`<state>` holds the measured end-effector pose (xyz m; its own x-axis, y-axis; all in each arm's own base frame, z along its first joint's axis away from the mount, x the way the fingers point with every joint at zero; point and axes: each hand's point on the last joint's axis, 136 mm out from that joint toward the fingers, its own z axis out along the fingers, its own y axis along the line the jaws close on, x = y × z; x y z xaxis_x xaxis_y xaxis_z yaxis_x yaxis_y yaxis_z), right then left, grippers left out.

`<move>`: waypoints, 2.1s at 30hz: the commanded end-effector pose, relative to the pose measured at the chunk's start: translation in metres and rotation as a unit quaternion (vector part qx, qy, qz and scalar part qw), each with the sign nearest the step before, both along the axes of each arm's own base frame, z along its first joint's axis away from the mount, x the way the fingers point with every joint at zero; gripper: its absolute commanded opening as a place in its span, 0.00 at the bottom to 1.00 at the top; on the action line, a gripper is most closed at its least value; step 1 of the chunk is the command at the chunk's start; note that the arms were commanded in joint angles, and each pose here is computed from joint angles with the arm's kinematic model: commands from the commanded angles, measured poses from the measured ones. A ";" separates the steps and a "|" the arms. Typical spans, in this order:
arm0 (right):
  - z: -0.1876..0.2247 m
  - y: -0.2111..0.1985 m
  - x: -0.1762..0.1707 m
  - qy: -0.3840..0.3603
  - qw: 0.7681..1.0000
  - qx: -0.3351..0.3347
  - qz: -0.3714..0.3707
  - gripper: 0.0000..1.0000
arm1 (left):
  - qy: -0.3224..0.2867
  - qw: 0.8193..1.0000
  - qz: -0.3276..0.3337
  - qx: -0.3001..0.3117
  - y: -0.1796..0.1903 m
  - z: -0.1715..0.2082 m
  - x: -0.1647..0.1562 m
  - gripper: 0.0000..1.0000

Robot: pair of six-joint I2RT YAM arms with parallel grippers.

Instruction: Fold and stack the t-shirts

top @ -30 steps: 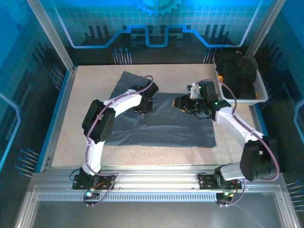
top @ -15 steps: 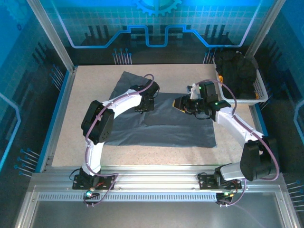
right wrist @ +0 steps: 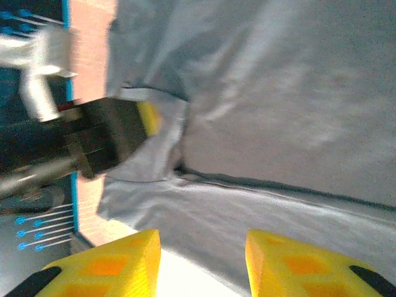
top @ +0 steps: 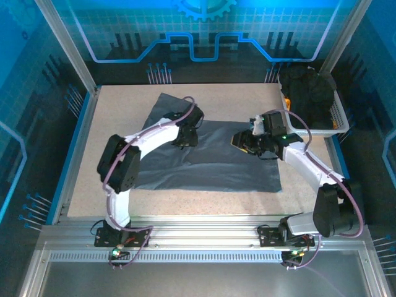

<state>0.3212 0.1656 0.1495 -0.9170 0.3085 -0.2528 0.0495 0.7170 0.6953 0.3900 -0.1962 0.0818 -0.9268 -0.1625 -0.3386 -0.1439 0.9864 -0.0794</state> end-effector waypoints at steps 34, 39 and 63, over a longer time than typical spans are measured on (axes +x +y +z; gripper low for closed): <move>-0.125 0.014 -0.115 0.309 0.919 -0.223 0.104 0.38 | 0.195 0.805 0.548 -0.115 0.229 -0.074 -0.167 0.27; -0.090 0.017 -0.077 0.233 0.948 -0.203 0.073 0.42 | 0.121 0.838 0.521 -0.108 0.238 -0.034 -0.120 0.37; 0.023 -0.013 0.091 0.005 0.993 -0.111 -0.036 0.46 | -0.158 0.892 0.379 -0.190 0.265 -0.004 0.246 0.44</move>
